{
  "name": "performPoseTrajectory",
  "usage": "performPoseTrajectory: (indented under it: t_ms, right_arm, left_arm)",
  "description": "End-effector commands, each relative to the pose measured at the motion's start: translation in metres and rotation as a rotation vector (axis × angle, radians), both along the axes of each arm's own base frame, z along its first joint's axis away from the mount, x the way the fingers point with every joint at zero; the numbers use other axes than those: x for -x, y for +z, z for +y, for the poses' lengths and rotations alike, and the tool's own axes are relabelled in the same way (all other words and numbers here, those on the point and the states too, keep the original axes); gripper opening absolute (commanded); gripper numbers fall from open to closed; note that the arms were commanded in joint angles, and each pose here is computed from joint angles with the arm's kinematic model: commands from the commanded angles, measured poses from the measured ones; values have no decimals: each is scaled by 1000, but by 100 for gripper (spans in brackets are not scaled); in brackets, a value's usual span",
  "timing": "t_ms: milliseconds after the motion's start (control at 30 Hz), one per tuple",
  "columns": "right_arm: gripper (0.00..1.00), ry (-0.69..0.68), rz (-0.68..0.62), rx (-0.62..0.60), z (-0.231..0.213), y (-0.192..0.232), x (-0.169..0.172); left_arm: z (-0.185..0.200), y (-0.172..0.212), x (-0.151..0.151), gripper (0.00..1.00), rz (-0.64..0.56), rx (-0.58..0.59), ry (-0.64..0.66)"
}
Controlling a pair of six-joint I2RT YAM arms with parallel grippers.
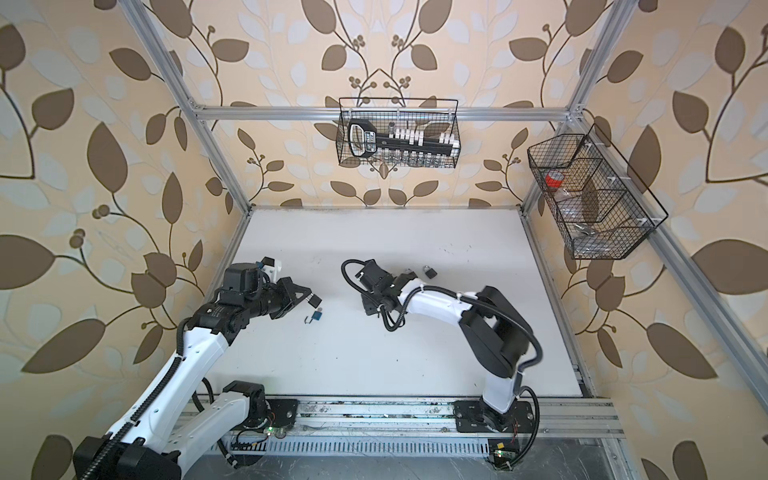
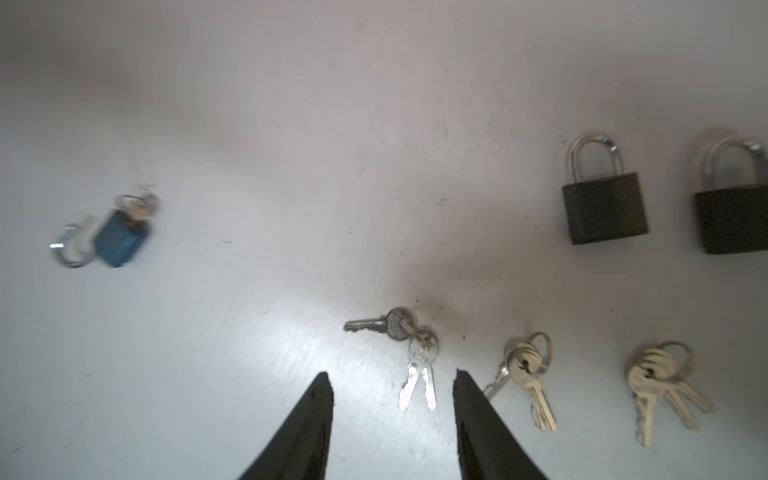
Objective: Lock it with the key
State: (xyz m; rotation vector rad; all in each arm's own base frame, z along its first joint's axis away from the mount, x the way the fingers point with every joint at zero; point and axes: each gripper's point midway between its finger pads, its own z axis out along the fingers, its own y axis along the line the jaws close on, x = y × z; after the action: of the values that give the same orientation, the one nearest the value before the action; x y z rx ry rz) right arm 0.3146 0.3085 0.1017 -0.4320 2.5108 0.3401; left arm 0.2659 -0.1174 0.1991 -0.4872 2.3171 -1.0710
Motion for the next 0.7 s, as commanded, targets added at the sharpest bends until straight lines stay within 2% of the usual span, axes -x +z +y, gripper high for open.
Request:
performPoseTrajectory:
  t_ms: [0, 133, 200, 300, 500, 667]
  right_arm:
    - [50, 91, -183, -248, 15, 83, 8]
    - [58, 164, -357, -449, 4, 142, 33]
    - [64, 219, -389, -480, 0, 155, 47]
    - [65, 328, -380, -437, 0, 164, 66]
    - [64, 329, -392, -314, -3, 164, 76]
    - [66, 348, -343, -338, 5, 161, 81]
  left_arm:
    - [-21, 60, -2, 0, -227, 87, -124]
    - [-41, 81, 7, 0, -311, 113, -185]
    - [-56, 89, 11, 0, -342, 111, -218]
    - [-78, 93, 14, 0, -343, 100, -241]
    - [-114, 92, 9, 0, -289, 118, -267]
    - [-130, 89, 7, 0, -274, 118, -301]
